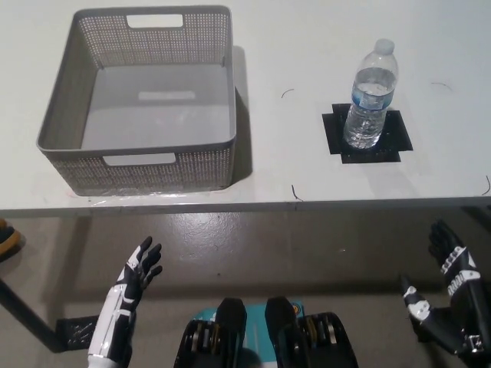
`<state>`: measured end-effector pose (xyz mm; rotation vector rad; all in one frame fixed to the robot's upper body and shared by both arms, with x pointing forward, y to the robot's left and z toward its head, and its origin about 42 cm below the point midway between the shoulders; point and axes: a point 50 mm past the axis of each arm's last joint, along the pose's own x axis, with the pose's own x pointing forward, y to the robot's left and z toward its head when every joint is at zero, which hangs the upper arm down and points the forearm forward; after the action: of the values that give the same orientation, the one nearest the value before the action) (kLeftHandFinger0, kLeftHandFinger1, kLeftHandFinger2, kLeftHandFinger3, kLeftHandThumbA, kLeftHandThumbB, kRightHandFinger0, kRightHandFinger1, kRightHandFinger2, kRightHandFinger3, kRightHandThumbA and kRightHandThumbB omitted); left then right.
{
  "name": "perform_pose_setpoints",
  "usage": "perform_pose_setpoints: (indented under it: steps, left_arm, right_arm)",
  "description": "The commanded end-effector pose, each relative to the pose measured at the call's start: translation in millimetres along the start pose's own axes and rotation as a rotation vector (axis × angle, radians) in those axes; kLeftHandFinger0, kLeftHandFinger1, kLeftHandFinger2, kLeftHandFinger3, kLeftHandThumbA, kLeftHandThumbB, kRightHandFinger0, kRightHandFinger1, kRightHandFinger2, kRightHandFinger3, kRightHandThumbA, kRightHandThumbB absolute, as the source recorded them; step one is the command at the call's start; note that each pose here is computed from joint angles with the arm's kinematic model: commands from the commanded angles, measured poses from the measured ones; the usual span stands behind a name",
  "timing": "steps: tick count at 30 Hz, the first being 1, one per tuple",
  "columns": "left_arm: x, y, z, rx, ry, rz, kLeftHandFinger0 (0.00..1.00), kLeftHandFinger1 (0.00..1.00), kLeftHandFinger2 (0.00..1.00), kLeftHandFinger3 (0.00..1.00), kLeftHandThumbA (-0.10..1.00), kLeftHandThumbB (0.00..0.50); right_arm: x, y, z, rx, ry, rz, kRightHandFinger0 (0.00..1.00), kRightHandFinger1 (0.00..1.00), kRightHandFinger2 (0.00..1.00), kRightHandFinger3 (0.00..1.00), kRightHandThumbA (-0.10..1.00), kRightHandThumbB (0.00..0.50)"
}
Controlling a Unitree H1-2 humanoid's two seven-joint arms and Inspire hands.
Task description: Use the right hand to pick up a water botttle and place it into a container on the left side
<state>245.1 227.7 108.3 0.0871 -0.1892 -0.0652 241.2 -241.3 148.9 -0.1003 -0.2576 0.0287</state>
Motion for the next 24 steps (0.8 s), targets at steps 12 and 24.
perform_pose_setpoints:
  steps: [12,24]
  left_arm:
    - [-8,-5,2,0.036,-0.034,-0.041,1.00,1.00,1.00,1.00,1.00,0.219]
    - [-15,-8,-4,0.022,-0.023,-0.067,1.00,1.00,1.00,1.00,1.00,0.252]
  right_arm:
    - [115,-36,28,-0.216,-0.044,-0.107,1.00,1.00,1.00,1.00,0.80,0.301]
    - [187,-26,-18,-0.252,0.144,-0.105,1.00,1.00,1.00,1.00,0.97,0.374]
